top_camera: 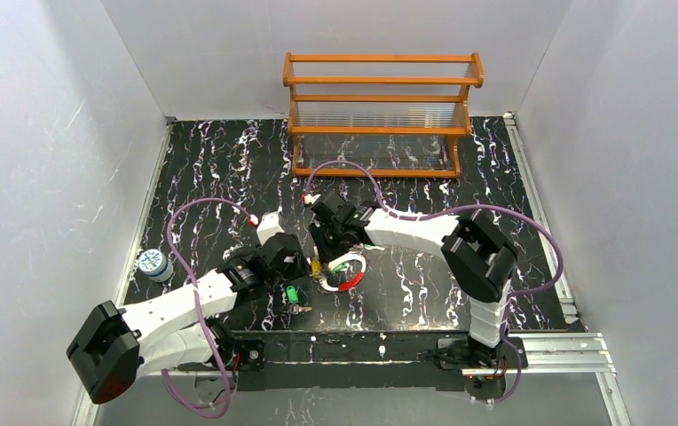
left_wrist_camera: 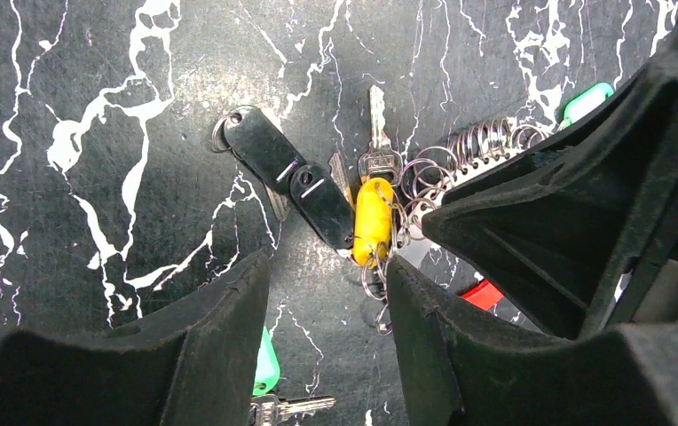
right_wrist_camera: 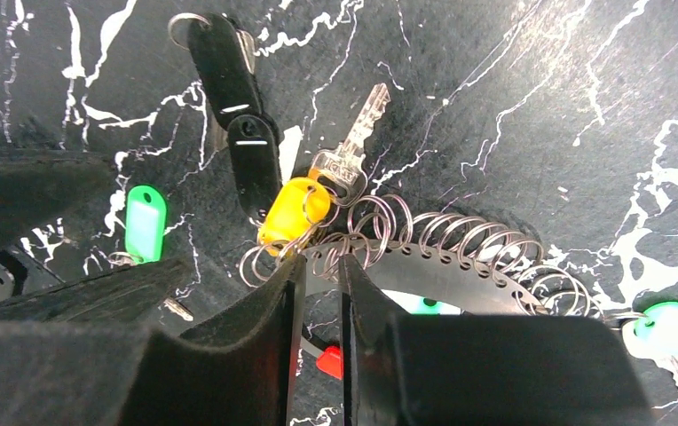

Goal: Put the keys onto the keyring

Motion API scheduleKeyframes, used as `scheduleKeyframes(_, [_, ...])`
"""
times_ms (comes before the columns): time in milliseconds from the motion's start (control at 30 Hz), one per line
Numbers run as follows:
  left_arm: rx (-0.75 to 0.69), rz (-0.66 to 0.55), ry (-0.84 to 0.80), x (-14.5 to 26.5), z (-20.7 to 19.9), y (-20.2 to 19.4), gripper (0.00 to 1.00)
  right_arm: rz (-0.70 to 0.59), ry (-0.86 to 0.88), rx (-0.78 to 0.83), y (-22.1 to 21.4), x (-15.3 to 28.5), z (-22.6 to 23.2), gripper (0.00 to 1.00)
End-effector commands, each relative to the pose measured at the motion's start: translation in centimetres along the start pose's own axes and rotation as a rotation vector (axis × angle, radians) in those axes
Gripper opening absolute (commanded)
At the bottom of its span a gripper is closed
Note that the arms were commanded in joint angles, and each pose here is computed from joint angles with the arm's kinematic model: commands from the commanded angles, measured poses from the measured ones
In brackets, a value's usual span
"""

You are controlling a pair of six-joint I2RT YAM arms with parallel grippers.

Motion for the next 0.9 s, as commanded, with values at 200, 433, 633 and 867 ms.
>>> scheduleKeyframes(200, [0.016,-0.001,0.015,-0.19,0.36,-0.29,0.5,0.037,-0.028,-0.023,-0.52,-1.01,-0.33,0.29])
scheduleKeyframes(433, [0.017,-0.001,0.01,-0.2,0.29,-0.27,0.5,0.041,-0.025,-0.025,-0.55,-1.12,-0.34,0.29])
scheduleKeyframes(633, [0.018,-0.004,0.007,-0.14,0.24,-0.19,0.5,0.042,-0.025,-0.023,-0.57,-1.08,-0.38,0.23])
scheduleKeyframes(867, [0.015,-0.009,0.008,-0.05,0.24,-0.04,0.5,0.031,-0.022,-0.01,-0.26,-0.67,-0.21,0.14])
Point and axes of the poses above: each gripper's point midway between its finger pads, its own x axis back along the fingers, its own z axis along the line the jaws close on, y = z × x, the point moved 9 cm from there along x, back along the fingers, and after that the axes turned 10 degrees about -x, right-handed, at the moved point
